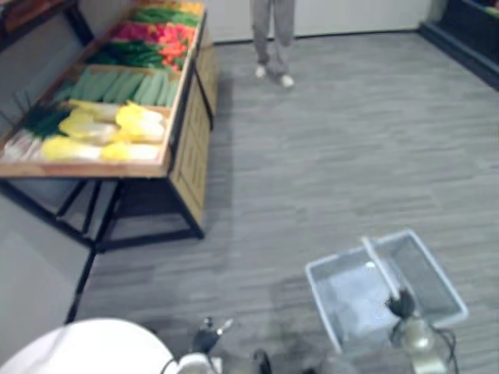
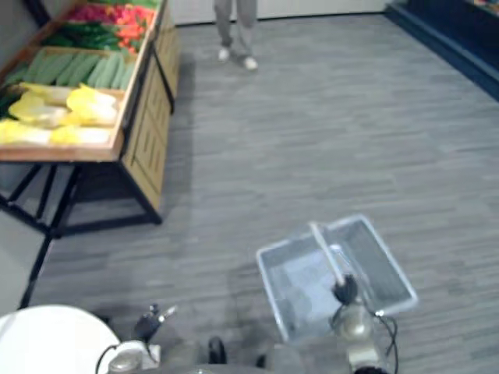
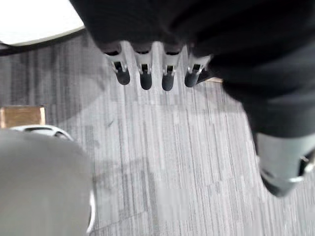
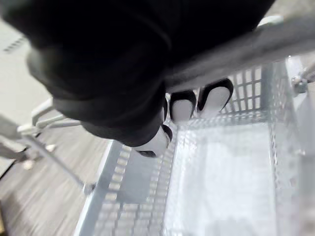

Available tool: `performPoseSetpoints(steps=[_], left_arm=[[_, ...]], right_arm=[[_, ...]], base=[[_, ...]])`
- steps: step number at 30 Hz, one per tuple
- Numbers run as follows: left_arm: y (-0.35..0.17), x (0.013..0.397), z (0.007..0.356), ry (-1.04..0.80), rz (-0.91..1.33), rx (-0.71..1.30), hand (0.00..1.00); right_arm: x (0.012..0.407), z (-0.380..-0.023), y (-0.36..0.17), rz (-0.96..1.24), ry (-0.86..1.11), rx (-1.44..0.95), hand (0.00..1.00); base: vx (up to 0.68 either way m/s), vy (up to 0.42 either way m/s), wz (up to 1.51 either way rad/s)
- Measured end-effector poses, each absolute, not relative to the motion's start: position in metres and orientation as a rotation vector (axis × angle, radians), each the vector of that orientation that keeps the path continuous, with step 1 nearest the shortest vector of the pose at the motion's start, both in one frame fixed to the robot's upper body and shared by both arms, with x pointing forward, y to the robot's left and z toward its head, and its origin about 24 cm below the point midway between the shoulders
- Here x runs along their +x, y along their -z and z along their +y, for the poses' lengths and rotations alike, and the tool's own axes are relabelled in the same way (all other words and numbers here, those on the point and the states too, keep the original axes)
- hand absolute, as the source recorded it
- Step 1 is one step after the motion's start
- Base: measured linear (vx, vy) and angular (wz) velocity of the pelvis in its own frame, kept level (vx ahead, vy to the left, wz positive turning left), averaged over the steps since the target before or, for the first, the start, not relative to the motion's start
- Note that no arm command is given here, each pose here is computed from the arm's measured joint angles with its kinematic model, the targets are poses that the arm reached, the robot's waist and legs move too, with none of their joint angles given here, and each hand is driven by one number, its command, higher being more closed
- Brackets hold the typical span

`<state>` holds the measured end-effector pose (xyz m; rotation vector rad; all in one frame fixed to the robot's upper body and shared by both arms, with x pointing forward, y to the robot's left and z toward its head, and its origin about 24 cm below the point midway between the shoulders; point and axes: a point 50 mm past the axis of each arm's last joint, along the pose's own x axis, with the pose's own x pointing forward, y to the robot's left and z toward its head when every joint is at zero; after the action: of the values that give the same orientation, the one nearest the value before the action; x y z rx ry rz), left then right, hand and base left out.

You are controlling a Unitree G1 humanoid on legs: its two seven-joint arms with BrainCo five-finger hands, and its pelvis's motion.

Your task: Pick vegetable in the basket

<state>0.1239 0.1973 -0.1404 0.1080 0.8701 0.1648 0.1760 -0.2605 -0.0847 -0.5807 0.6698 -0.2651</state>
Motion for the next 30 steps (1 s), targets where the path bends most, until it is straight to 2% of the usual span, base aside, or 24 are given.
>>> performPoseSetpoints(steps=[4,6,10,14,18,23,27,30], left_arm=[[0.137,0.131,0.202,-0.137,0.855,0.153,0.0],[0.131,0.148,0.204,-0.135,0.811,0.161,0.0],[0.125,0.161,0.214,-0.152,0.783,0.184,0.0],[0.135,0.138,0.22,-0.214,0.849,0.138,0.0],[0.144,0.111,0.216,-0.249,0.914,0.092,0.0],[0.141,0.117,0.214,-0.293,0.879,0.039,0.0],[0.143,0.113,0.212,-0.311,0.888,0.015,0.0],[0.144,0.107,0.226,-0.355,0.917,0.031,0.0]], right_arm=[[0.145,-0.27,0.101,0.779,0.414,-0.426,1.0],[0.13,-0.28,0.107,0.826,0.493,-0.386,1.0],[0.123,-0.278,0.113,0.855,0.502,-0.354,1.0],[0.125,-0.275,0.117,0.857,0.496,-0.311,1.0],[0.136,-0.263,0.122,0.887,0.371,-0.328,1.0],[0.146,-0.259,0.122,0.886,0.342,-0.311,1.0],[0.116,-0.278,0.126,0.956,0.422,-0.311,1.0],[0.105,-0.269,0.134,1.009,0.433,-0.27,1.0]], base=[[0.43,0.03,0.7],[0.51,-0.162,0.9],[0.56,-0.294,0.54],[0.71,-0.445,0.14],[0.68,-0.342,-0.59],[0.56,-0.124,-0.4],[0.56,0.043,0.37],[0.63,0.224,1.27]])
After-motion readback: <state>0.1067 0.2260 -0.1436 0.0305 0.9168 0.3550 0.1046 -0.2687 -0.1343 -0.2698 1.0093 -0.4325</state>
